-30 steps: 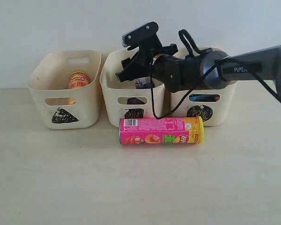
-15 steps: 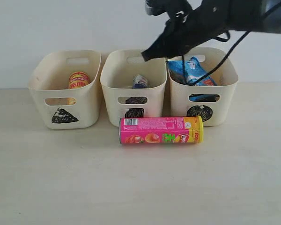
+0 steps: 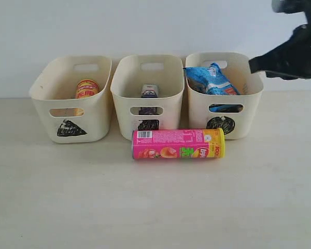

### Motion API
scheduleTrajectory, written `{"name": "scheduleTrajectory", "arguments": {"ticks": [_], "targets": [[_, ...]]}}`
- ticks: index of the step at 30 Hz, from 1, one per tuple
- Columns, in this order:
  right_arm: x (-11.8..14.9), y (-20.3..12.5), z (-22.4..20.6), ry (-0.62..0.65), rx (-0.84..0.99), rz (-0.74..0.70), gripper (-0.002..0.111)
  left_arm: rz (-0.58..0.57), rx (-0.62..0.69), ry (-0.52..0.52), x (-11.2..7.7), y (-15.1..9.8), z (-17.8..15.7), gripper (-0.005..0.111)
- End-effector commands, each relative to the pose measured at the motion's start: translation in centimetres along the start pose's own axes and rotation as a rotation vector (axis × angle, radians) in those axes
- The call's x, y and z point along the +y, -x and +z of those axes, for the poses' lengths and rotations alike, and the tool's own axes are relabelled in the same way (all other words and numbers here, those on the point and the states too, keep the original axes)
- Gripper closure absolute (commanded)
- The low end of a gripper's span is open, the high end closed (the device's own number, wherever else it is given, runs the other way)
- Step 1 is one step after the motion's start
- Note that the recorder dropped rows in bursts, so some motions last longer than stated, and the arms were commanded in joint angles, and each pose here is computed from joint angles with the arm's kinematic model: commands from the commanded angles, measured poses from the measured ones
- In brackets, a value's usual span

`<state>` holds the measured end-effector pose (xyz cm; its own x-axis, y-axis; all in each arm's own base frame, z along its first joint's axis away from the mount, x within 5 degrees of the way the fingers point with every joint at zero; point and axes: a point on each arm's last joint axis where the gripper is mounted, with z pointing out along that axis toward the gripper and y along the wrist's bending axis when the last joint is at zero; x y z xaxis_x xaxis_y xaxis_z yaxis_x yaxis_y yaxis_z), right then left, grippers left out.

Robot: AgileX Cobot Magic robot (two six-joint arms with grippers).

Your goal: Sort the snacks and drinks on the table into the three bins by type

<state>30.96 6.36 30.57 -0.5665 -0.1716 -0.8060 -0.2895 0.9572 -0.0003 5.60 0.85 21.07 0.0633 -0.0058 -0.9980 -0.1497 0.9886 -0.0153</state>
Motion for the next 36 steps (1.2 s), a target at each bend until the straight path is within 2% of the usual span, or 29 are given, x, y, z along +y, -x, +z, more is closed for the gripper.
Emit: {"name": "scheduleTrajectory", "arguments": {"ticks": [1,11,18,23,28,36], "targets": [[0.2,-3.5,-5.1,-0.06,-0.213,0.078,0.108,-0.013,-0.007,0.005,0.0,0.1,0.0,0.102],[1.1,-14.4,-12.2,-0.1,-0.435,0.182,0.108,-0.013,-0.007,0.005,0.0,0.1,0.0,0.102],[1.3,-18.4,-14.7,-0.084,-0.67,0.312,0.108,-0.013,-0.007,0.005,0.0,0.1,0.0,0.102],[1.5,-21.6,-14.0,-0.084,-0.662,0.301,0.108,-0.013,-0.007,0.005,0.0,0.1,0.0,0.102],[1.8,-22.3,-14.0,-0.109,-0.625,0.156,0.108,-0.013,-0.007,0.005,0.0,0.1,0.0,0.102],[1.8,-22.3,-14.1,-0.099,-0.641,0.192,0.108,-0.013,-0.007,0.005,0.0,0.1,0.0,0.102]]}}
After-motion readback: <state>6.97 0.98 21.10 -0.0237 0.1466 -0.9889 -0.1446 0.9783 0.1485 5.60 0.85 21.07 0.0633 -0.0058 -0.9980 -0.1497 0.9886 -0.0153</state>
